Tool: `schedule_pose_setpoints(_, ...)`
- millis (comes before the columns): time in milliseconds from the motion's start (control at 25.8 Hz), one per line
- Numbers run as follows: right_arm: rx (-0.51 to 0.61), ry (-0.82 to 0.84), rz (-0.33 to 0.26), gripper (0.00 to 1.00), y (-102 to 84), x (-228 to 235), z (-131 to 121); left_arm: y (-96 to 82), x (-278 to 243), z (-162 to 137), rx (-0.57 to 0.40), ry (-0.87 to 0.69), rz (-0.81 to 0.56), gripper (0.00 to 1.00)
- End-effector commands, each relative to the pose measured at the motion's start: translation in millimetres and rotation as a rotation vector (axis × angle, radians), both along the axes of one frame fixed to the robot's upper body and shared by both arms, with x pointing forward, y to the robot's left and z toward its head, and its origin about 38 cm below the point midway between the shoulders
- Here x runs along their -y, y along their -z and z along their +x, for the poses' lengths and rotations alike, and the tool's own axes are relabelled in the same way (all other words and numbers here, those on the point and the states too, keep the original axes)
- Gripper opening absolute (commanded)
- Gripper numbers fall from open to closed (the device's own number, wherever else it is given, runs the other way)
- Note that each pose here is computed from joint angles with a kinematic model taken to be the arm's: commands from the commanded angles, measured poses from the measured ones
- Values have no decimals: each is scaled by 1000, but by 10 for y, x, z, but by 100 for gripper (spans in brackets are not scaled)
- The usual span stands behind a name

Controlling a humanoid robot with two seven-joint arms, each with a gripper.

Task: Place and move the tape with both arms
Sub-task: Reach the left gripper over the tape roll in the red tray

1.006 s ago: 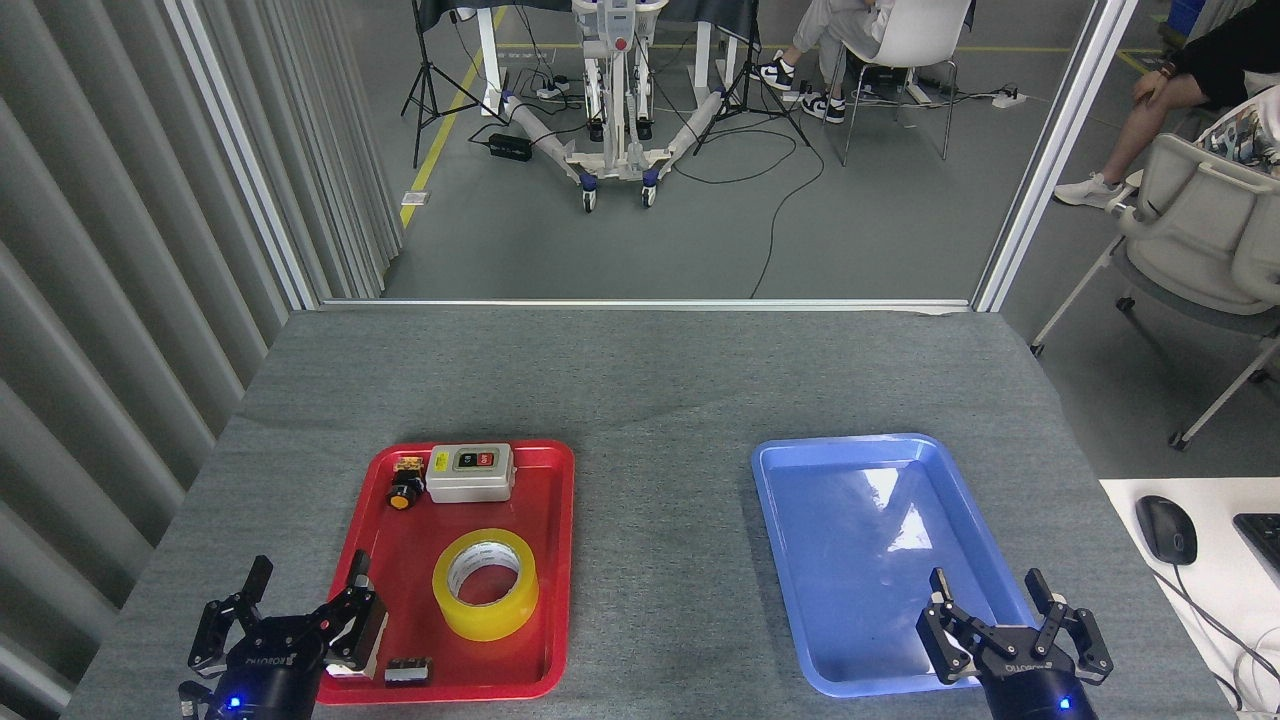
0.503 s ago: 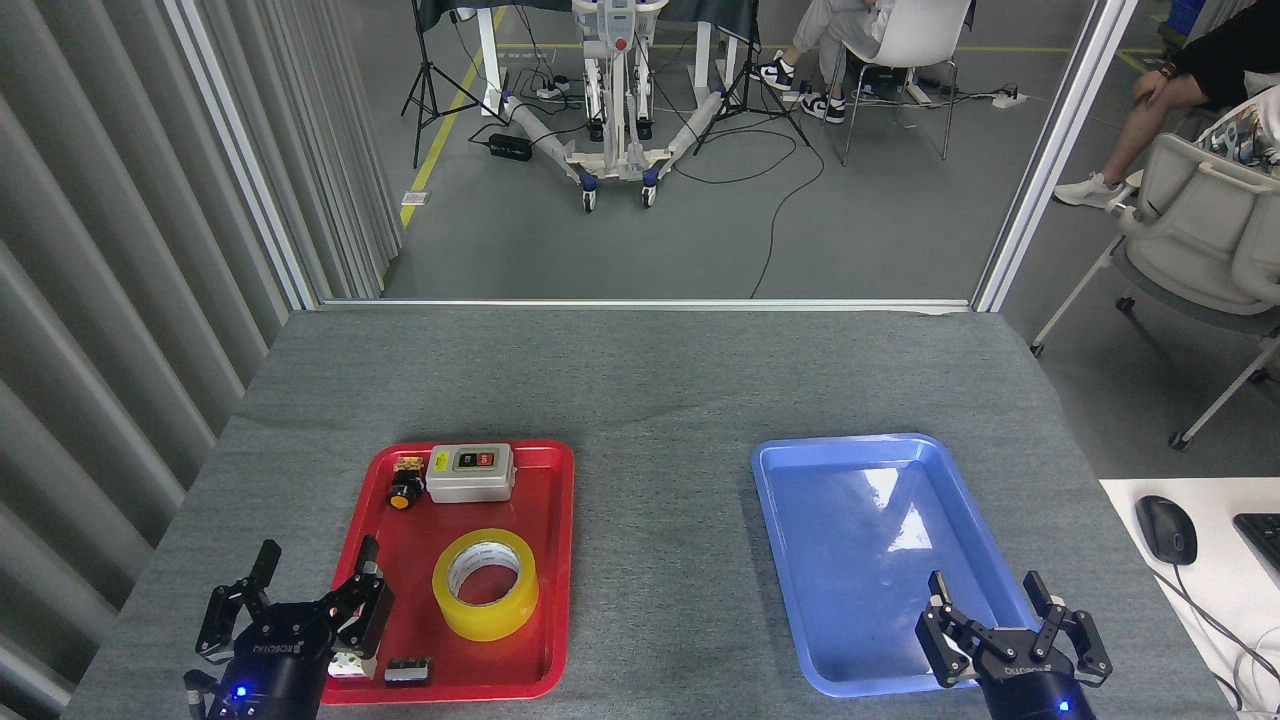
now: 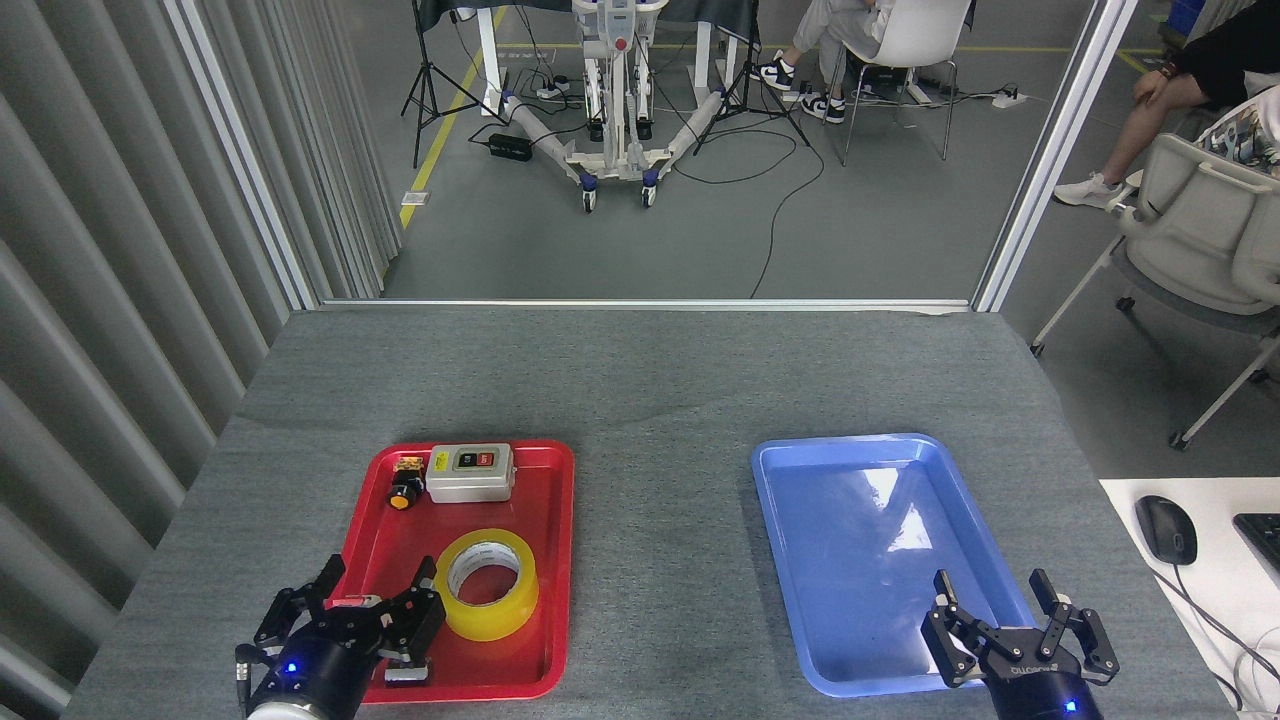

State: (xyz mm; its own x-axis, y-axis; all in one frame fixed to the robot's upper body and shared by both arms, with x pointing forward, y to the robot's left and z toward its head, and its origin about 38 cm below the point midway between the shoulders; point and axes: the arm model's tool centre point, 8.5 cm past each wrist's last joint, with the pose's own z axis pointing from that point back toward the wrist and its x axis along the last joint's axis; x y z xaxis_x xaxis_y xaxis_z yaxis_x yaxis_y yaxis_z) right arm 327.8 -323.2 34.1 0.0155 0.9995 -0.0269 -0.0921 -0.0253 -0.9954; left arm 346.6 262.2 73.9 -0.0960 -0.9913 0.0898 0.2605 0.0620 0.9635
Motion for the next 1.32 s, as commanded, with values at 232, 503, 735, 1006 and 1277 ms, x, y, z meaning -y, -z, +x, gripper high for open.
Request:
schedule_pose_setpoints(232,0,-3,0,100,2,-11,1,-182,488,373,-362,155,12,100)
schedule_pose_setpoints(503,-3,-2,-1,100,7,-5,-6,-129,609,759,-444,88,-56,100)
schedule_pose_setpoints(735,-1,-2,0,100,6,-15,-1,-121,431,1051,-492,-72,-62,100)
schedule_pose_setpoints(1006,-3,-1,6,100,17,-34,-2,-80,280,1168,-556,-115,27,100)
schedule_pose_setpoints(1277,-3,-1,6,100,21,-44,-2,-104,29,1171,-691,-139,102,100)
